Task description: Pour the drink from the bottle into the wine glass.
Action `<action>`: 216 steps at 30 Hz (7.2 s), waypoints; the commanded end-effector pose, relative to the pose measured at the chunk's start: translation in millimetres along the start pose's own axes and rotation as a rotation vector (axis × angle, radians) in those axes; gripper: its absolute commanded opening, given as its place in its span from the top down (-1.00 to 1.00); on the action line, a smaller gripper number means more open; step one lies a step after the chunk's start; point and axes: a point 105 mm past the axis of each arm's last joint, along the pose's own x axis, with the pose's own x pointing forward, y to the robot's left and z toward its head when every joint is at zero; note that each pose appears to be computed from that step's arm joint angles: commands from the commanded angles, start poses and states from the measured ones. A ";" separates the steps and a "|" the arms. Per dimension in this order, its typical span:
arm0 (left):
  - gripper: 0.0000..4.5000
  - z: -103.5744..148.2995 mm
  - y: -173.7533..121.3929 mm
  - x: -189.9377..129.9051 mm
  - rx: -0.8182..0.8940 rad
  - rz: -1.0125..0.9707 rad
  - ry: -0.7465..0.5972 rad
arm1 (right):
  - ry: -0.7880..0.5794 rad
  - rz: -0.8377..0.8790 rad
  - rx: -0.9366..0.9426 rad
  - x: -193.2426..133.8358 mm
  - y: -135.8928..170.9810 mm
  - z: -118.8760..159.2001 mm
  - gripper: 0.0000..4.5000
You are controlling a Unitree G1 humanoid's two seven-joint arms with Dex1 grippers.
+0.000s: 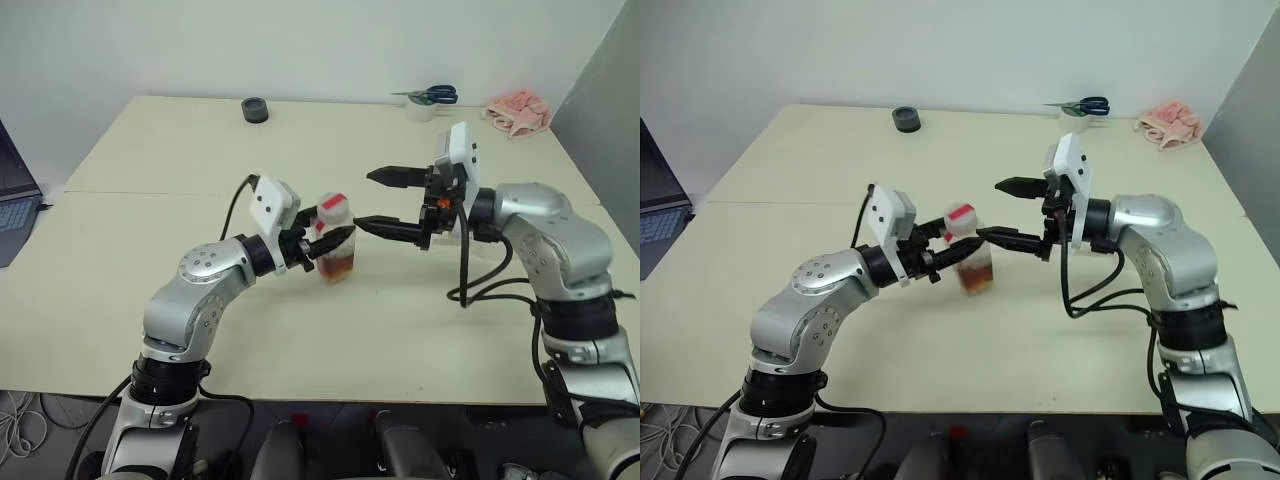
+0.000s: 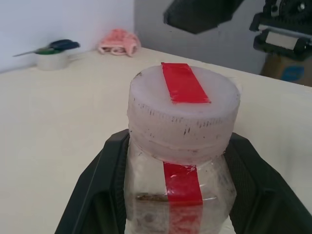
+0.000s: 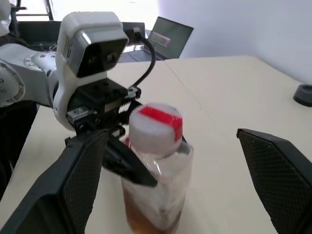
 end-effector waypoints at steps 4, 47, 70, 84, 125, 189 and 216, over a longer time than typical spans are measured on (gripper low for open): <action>0.04 10.5 -13.8 5.9 0.014 -0.146 -0.029 | 0.055 -0.125 -0.014 1.1 11.7 6.6 -1.00; 0.04 4.5 -16.5 -1.7 0.057 -0.222 0.047 | 0.024 -0.030 0.073 -8.9 38.0 -0.3 -1.00; 0.04 22.1 -43.8 5.3 0.118 -0.313 0.016 | -0.046 -0.209 0.123 35.3 13.4 3.8 -1.00; 0.04 14.3 -35.5 1.4 0.095 -0.282 0.034 | -0.006 -0.265 0.118 -8.9 -4.0 -2.4 -1.00; 0.04 12.2 -33.3 4.2 0.098 -0.275 0.037 | 0.027 -0.091 0.146 0.7 36.5 -2.9 -1.00; 0.04 16.8 -9.3 33.2 0.110 -0.288 -0.010 | 0.336 -1.173 0.329 -199.3 -19.4 -161.7 -1.00; 0.04 26.9 162.0 -47.2 0.105 0.723 -0.044 | 0.004 -0.263 0.018 13.1 5.6 -2.1 -1.00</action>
